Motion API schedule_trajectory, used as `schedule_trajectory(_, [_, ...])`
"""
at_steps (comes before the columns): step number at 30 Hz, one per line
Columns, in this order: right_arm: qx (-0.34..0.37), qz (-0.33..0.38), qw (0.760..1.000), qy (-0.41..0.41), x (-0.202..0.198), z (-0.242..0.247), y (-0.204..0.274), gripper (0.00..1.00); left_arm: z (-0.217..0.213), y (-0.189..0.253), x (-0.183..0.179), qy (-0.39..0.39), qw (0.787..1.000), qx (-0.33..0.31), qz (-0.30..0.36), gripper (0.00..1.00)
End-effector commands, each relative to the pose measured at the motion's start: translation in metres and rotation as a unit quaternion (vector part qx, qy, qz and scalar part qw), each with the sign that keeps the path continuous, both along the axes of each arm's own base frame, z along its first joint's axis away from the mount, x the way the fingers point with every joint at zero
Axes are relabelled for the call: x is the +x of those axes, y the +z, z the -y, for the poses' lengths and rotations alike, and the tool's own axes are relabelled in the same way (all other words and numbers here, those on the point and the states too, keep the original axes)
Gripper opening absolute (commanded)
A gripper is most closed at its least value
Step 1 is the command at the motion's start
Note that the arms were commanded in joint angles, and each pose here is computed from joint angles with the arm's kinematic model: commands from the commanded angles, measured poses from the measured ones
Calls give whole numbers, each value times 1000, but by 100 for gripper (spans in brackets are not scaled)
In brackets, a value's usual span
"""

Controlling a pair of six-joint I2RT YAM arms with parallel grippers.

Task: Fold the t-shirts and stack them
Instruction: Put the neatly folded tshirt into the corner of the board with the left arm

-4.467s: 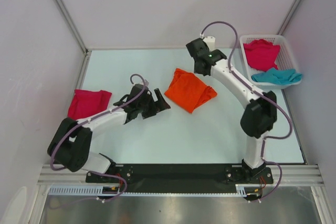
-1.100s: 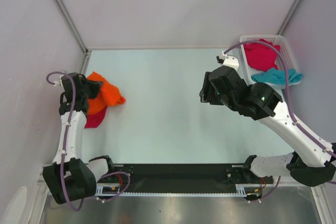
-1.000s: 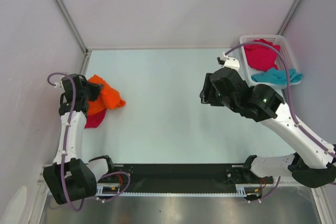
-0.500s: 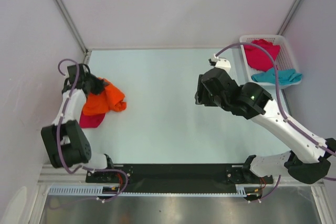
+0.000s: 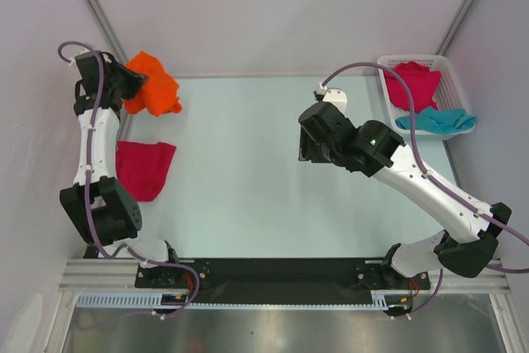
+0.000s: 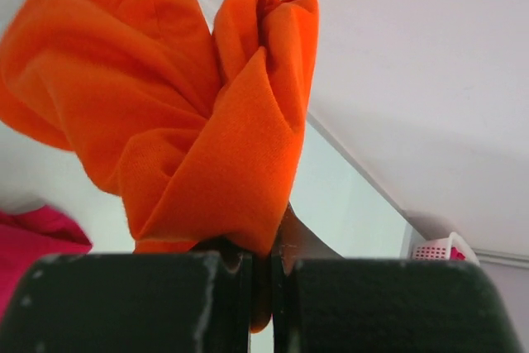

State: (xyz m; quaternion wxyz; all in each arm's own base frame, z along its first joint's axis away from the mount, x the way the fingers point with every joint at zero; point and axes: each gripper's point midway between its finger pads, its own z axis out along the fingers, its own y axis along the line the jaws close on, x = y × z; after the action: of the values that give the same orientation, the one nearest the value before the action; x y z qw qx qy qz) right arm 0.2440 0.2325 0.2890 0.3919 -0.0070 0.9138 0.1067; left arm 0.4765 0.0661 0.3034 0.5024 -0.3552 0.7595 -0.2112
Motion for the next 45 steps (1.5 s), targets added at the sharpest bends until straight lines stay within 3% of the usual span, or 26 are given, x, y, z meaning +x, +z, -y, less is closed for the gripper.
schedule_trajectory(1, [-1,11,1000,-7,6,6,9,54,-18,-30,-16,17,999,-1,-34,0])
schedule_trajectory(10, [-3,-7,1000,-7,5,18,-8,54,-43,-88,-74,59,994,-30,-90,0])
schedule_trajectory(21, [6,-13,1000,-13,1,30,-15,54,-50,-90,-141,88,992,-16,-88,0])
schedule_trajectory(25, [6,-15,1000,-12,-2,32,-17,54,-42,-119,-169,91,989,-32,-110,0])
schedule_trajectory(29, [11,-18,1000,-11,-5,32,-20,54,-41,-133,-182,94,987,-28,-126,0])
schedule_trajectory(39, [25,-22,999,-17,-15,37,-27,54,-65,-119,-215,155,981,-10,-120,0])
schedule_trajectory(45, [26,-22,999,-14,-17,33,-26,54,-72,-134,-227,156,979,-42,-124,0])
